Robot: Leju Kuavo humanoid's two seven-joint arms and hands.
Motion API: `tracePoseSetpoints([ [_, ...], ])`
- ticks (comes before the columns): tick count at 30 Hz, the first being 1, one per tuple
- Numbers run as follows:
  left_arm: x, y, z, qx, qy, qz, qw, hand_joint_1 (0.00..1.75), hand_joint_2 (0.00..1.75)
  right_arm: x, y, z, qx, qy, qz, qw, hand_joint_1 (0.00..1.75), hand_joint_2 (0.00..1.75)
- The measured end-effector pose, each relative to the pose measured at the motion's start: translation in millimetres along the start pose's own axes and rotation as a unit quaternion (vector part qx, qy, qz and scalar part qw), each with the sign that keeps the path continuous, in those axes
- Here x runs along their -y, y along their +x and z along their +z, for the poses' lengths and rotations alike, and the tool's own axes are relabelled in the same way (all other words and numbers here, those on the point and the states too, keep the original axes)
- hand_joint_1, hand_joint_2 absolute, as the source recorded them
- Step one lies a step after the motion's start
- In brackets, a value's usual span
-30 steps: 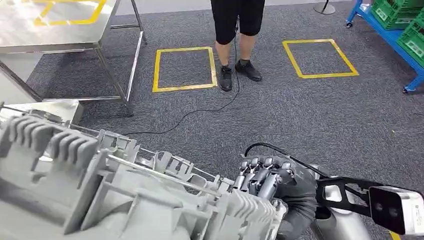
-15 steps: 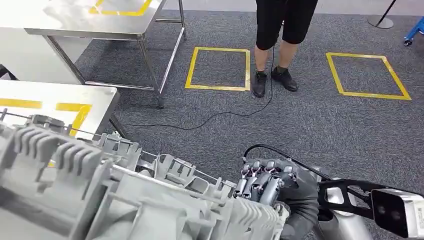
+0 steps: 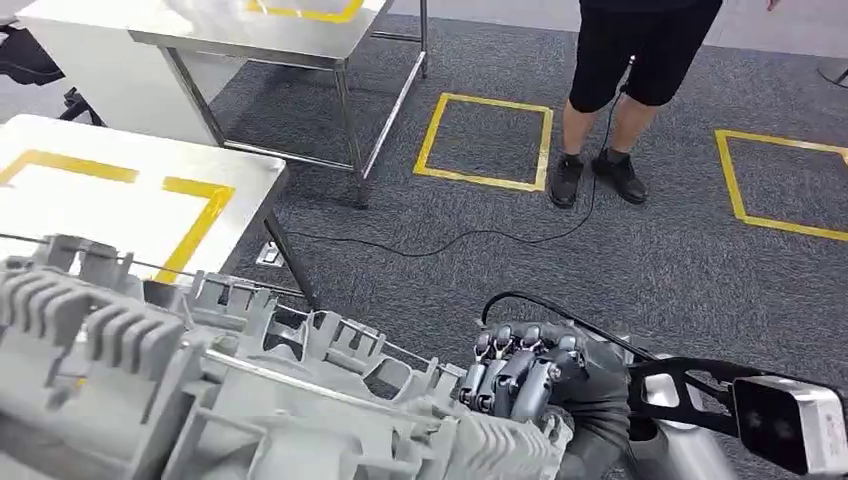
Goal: Take the parts from the cabinet and place them on the table.
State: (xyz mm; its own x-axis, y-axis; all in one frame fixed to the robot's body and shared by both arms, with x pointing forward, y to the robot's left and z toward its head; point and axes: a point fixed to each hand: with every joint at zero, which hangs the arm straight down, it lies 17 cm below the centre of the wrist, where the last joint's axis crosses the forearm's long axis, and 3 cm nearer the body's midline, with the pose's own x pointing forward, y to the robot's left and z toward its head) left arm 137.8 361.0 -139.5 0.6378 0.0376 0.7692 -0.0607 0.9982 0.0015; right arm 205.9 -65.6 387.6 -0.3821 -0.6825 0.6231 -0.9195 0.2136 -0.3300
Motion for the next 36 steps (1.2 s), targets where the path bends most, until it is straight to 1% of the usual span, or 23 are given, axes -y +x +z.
tracePoseSetpoints([
  [12,1.0,1.6,-2.1,-0.004,0.003,0.013,1.000,0.00,1.75,-2.1,-0.8,1.7,0.002,0.005,-0.014,1.000,1.73,1.75],
  [17,-1.0,-4.1,2.3,-0.013,0.007,0.025,1.000,0.00,1.75,-2.2,2.0,-0.1,0.010,0.007,-0.020,1.000,1.73,1.75],
  [22,-1.8,-0.3,-0.1,-0.010,0.010,0.035,0.999,0.00,1.75,-3.2,3.2,-0.2,0.013,0.009,-0.025,1.000,1.73,1.75],
  [32,-3.4,-3.4,-1.2,-0.020,0.014,0.029,0.999,0.00,1.75,0.4,3.6,3.0,0.010,0.003,-0.019,1.000,1.73,1.75],
  [36,2.6,-2.9,-6.8,-0.021,0.007,0.028,0.999,0.00,1.75,4.9,-0.1,8.7,-0.002,-0.006,-0.012,1.000,1.73,1.75],
])
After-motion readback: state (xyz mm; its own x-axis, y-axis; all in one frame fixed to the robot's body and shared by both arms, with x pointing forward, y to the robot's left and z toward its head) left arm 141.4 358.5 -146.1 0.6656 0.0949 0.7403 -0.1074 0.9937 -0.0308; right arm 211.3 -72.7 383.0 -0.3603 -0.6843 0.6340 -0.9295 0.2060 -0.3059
